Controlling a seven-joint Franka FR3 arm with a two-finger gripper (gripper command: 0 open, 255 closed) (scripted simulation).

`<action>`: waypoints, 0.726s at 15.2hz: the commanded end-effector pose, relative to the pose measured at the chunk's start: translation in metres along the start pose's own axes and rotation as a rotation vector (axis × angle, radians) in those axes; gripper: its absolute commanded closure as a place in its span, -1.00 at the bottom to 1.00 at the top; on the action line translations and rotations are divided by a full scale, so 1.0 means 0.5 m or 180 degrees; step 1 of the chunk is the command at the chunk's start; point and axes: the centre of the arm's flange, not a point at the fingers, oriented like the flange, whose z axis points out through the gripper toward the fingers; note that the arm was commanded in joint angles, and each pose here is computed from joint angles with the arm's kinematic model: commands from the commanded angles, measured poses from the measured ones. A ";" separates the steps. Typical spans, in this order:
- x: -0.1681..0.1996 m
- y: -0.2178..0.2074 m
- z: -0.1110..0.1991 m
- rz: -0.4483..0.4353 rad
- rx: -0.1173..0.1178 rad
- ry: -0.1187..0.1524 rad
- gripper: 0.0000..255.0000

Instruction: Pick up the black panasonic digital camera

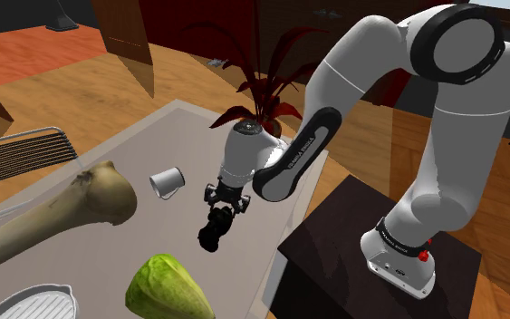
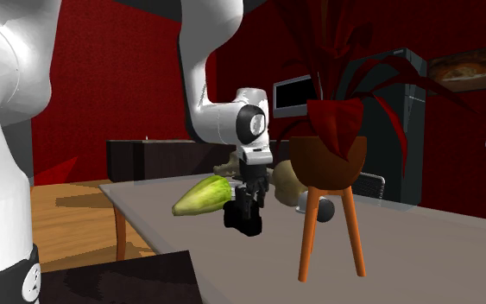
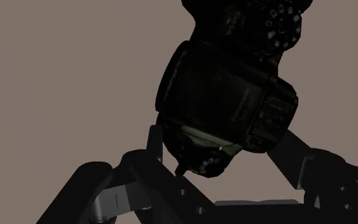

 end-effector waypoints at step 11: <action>-0.012 -0.023 -0.118 -0.0003 0.0000 -0.0002 1.00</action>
